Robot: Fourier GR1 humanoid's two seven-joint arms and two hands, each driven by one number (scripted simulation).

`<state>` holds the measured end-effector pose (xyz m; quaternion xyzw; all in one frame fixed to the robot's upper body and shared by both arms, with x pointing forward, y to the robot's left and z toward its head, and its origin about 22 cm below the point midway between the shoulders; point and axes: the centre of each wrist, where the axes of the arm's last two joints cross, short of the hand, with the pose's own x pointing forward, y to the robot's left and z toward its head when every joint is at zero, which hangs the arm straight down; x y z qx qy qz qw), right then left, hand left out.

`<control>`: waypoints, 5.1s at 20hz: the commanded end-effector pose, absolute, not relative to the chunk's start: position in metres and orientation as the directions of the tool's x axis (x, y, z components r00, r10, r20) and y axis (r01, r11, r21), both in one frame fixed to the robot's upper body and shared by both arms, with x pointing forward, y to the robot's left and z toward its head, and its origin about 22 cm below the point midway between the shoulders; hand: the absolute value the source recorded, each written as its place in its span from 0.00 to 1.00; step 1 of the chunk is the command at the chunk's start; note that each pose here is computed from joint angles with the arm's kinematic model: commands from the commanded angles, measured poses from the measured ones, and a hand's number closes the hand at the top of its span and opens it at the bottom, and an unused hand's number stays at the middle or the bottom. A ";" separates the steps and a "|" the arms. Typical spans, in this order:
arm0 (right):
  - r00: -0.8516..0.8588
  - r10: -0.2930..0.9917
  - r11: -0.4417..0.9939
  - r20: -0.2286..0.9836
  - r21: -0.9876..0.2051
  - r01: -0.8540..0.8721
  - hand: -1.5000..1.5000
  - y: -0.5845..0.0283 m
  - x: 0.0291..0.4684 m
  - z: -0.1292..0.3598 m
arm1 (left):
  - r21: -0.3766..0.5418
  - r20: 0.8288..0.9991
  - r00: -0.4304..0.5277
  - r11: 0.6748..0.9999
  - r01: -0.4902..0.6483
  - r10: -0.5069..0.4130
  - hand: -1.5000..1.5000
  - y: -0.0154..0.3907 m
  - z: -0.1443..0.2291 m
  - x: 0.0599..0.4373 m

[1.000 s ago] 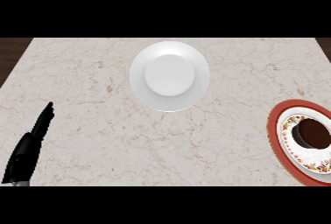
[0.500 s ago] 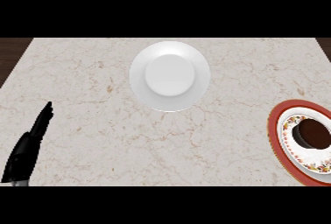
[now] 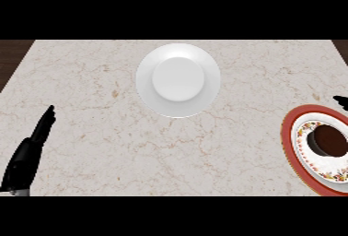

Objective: Pick the cupcake from the plate and place it in the plate

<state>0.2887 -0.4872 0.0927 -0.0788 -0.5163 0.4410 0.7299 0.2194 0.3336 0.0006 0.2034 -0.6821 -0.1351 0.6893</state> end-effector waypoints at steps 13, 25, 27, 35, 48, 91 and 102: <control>0.048 0.716 0.537 0.696 -0.505 -0.676 0.00 -0.463 0.317 0.062 | 0.472 0.882 0.049 0.877 -0.091 -0.469 0.50 0.340 -0.003 0.226; 0.003 0.654 0.566 0.756 -0.487 -0.666 1.00 -0.472 0.306 0.038 | 0.472 0.881 0.050 0.874 -0.117 -0.470 0.50 0.327 -0.005 0.219; 0.001 0.656 0.580 0.755 -0.503 -0.641 1.00 -0.459 0.309 0.020 | 0.467 0.884 0.034 0.880 -0.083 -0.466 0.50 0.325 0.007 0.214; -0.039 0.886 0.397 0.461 -0.801 -0.448 1.00 -0.406 0.384 0.071 | 0.466 0.884 -0.001 0.883 -0.059 -0.467 0.50 0.315 0.002 0.244; -0.074 0.955 0.291 0.286 -0.954 0.067 1.00 -0.379 0.427 0.130 | 0.469 0.883 -0.004 0.881 -0.059 -0.470 0.50 0.326 0.007 0.234; -0.433 0.657 0.492 0.617 -0.786 -0.374 1.00 -0.057 0.450 0.127 | 0.476 0.879 0.024 0.877 -0.060 -0.476 0.50 0.328 -0.011 0.218; -0.277 0.599 0.709 0.751 -0.659 -0.252 0.00 -0.066 0.452 0.114 | 0.465 0.885 -0.003 0.884 -0.050 -0.465 0.50 0.312 0.012 0.233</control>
